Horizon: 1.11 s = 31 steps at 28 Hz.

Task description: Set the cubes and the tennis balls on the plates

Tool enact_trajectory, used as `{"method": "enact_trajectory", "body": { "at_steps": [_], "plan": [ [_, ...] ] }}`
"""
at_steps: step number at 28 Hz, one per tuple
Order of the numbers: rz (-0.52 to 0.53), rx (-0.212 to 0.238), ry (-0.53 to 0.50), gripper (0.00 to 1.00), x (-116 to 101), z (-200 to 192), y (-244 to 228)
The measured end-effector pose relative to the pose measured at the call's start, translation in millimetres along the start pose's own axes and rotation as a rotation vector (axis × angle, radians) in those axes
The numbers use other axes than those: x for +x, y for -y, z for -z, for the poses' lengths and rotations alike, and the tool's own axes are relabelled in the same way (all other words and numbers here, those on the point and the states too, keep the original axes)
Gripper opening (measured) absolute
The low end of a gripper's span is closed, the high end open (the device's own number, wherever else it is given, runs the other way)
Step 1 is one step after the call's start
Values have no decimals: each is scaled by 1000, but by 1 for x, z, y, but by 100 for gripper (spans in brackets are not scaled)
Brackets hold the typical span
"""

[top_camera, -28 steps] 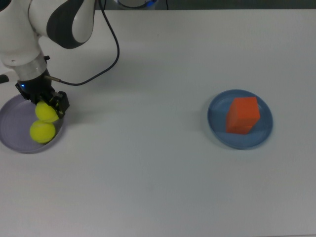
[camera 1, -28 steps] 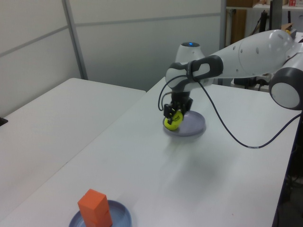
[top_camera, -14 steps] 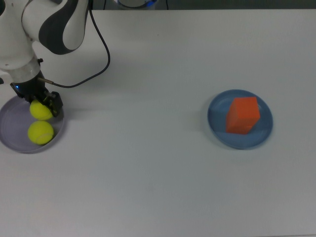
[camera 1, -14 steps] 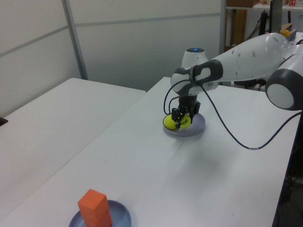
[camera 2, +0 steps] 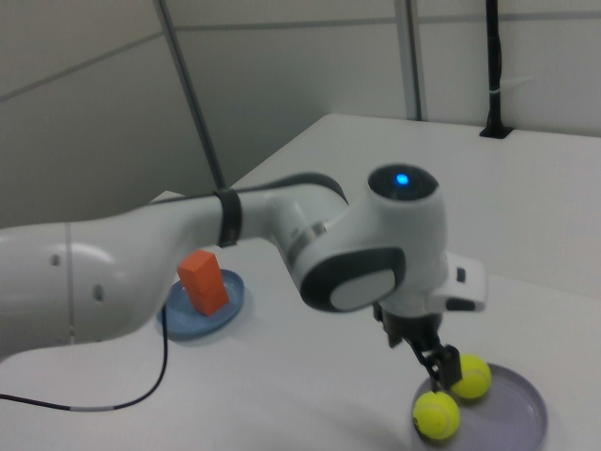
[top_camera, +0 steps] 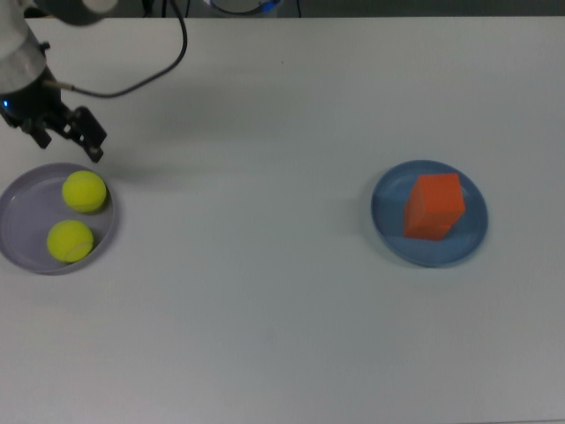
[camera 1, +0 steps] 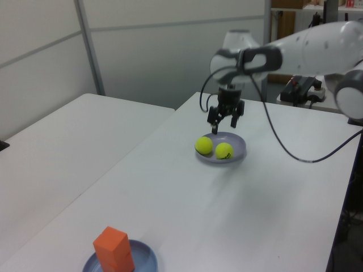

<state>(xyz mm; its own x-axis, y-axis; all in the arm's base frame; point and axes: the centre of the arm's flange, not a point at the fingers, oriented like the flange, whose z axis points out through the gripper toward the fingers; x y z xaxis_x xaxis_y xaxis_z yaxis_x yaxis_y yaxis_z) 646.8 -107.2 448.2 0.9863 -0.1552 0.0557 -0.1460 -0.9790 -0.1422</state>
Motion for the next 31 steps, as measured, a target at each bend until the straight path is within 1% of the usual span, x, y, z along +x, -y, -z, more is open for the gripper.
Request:
{"method": "enact_trajectory", "body": {
  "at_steps": [4,10,12,15,20,23,31],
  "plan": [
    [36,-18,34,100,-10,33,24],
    [81,-58,11,100,-23,61,98],
    [92,-64,0,100,-28,68,117],
    [109,-60,4,100,-40,83,139],
    [119,-48,16,100,-58,112,145],
    [120,-42,12,100,-65,125,144],
    [121,-39,10,100,-68,130,145]
  ]
}}
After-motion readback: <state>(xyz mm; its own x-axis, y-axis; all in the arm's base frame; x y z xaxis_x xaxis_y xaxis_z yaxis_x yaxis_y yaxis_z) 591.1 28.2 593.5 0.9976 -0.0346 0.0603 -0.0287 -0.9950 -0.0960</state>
